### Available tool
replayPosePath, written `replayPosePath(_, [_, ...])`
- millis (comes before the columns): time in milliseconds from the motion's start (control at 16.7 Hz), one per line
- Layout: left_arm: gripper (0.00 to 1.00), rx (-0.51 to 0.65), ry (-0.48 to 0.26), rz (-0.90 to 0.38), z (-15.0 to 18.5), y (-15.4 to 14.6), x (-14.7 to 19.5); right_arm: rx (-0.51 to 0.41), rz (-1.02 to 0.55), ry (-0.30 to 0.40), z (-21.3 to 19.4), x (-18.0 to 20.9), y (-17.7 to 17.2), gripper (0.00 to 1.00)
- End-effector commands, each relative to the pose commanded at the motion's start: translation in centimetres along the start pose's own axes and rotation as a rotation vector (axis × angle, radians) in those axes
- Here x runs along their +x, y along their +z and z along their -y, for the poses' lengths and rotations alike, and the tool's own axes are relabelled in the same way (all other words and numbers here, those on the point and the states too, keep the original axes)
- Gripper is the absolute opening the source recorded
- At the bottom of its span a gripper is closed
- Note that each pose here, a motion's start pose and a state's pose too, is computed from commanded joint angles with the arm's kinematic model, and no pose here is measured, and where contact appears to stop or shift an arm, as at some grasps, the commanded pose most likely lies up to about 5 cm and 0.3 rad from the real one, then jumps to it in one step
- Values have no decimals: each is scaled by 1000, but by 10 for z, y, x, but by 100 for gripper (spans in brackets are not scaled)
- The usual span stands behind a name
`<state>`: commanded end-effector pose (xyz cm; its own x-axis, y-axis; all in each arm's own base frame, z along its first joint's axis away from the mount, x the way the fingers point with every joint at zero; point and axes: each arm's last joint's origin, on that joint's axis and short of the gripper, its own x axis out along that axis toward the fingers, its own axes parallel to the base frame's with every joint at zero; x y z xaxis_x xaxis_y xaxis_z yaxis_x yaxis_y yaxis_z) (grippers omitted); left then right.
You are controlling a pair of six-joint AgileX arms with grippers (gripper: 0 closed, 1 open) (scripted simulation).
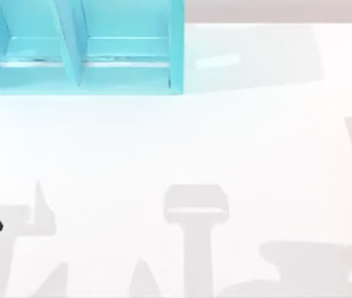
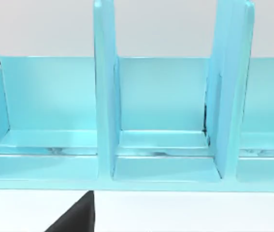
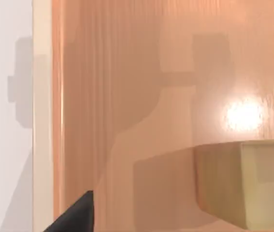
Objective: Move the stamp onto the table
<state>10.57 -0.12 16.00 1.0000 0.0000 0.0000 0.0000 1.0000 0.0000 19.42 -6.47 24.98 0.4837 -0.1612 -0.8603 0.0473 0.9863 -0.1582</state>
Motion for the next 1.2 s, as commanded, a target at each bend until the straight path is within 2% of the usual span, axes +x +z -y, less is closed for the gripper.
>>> replayPosePath(240, [100, 0, 0, 0, 0, 0, 0, -6, -287, 71, 36, 24, 33, 100])
replayPosePath(480, [100, 0, 0, 0, 0, 0, 0, -3, -459, 141, 65, 47, 52, 100])
replayPosePath(660, [100, 0, 0, 0, 0, 0, 0, 0, -506, 165, 76, 55, 57, 100])
replayPosePath(1020, [100, 0, 0, 0, 0, 0, 0, -3, -506, 166, 74, 55, 57, 100])
replayPosePath(1200, [100, 0, 0, 0, 0, 0, 0, 1, -515, 170, 72, 74, 48, 100])
